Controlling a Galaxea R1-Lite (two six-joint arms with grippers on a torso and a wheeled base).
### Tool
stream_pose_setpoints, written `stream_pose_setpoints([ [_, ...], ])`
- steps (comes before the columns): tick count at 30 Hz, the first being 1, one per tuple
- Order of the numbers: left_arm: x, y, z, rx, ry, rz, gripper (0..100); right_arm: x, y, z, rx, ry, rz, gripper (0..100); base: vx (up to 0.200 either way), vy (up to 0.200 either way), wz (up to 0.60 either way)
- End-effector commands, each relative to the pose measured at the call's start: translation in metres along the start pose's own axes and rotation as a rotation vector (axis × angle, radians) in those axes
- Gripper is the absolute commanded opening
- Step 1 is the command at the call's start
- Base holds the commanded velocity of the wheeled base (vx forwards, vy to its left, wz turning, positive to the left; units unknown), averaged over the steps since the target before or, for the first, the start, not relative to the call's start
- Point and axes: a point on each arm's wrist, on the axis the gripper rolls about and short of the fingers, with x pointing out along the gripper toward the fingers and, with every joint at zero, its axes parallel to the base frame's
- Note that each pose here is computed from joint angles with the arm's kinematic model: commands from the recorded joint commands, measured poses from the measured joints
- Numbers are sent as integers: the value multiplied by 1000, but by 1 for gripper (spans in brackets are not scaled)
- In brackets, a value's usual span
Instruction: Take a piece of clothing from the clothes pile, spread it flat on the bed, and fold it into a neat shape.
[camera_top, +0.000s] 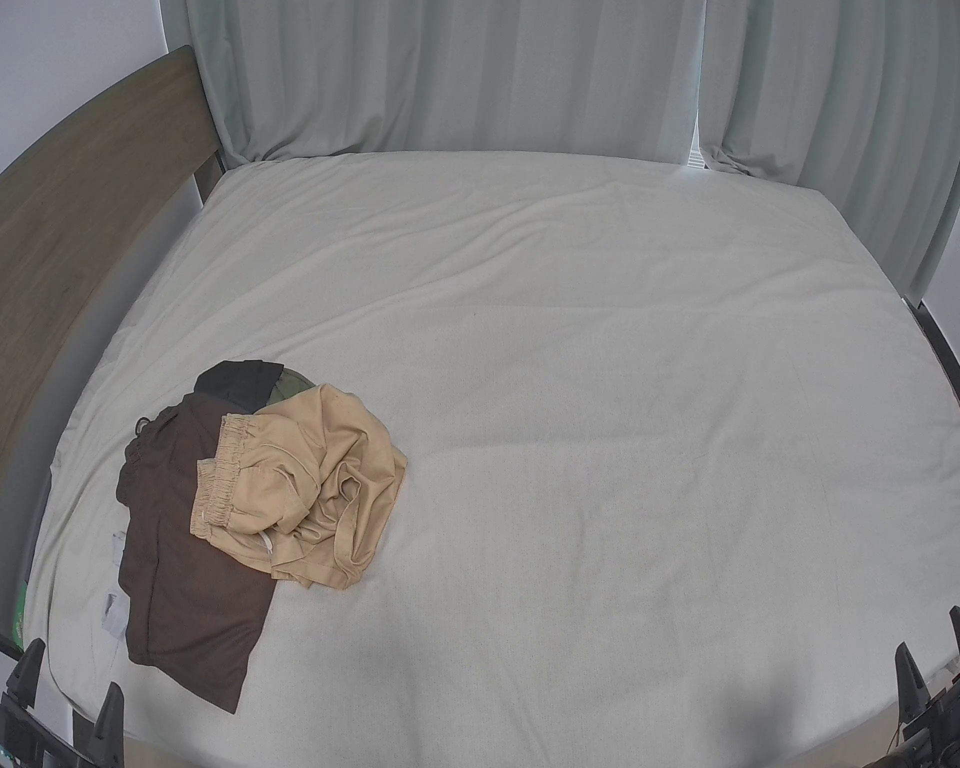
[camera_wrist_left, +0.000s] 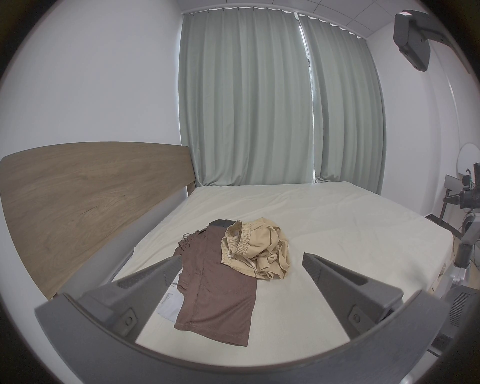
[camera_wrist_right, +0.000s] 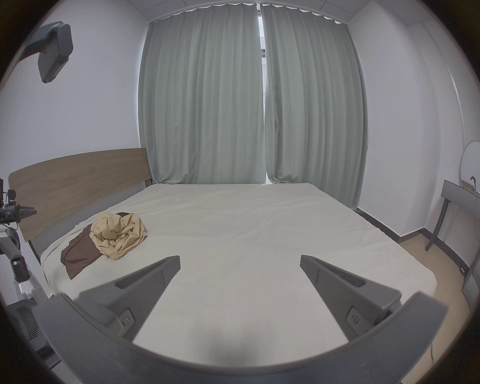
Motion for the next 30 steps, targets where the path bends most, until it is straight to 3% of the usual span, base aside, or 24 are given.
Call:
stream_pose_setpoints([
  [1,0,0,-5,0,-1,1,100,0,0,-5,0,0,0,100,0,0,0],
  [5,0,0,-5,2,-2,3,100,0,0,-5,0,0,0,100,0,0,0],
  [6,-1,0,2,-8,-53,9,100,0,0,-4,0,-2,0,100,0,0,0],
  [7,-8,1,27,-9,-190,16,100,0,0,-5,0,0,0,100,0,0,0],
  [9,-11,1,47,-4,-241,17,100,0,0,-5,0,0,0,100,0,0,0],
  [12,-7,1,54,-8,-189,-18,100,0,0,-5,0,0,0,100,0,0,0],
  [25,0,1,55,-71,-109,-129,100,0,0,-5,2,0,0,100,0,0,0],
  [28,7,0,61,-166,-48,-284,100,0,0,-5,0,0,0,100,0,0,0],
  [30,11,0,66,-200,-25,-319,100,0,0,-5,0,0,0,100,0,0,0],
])
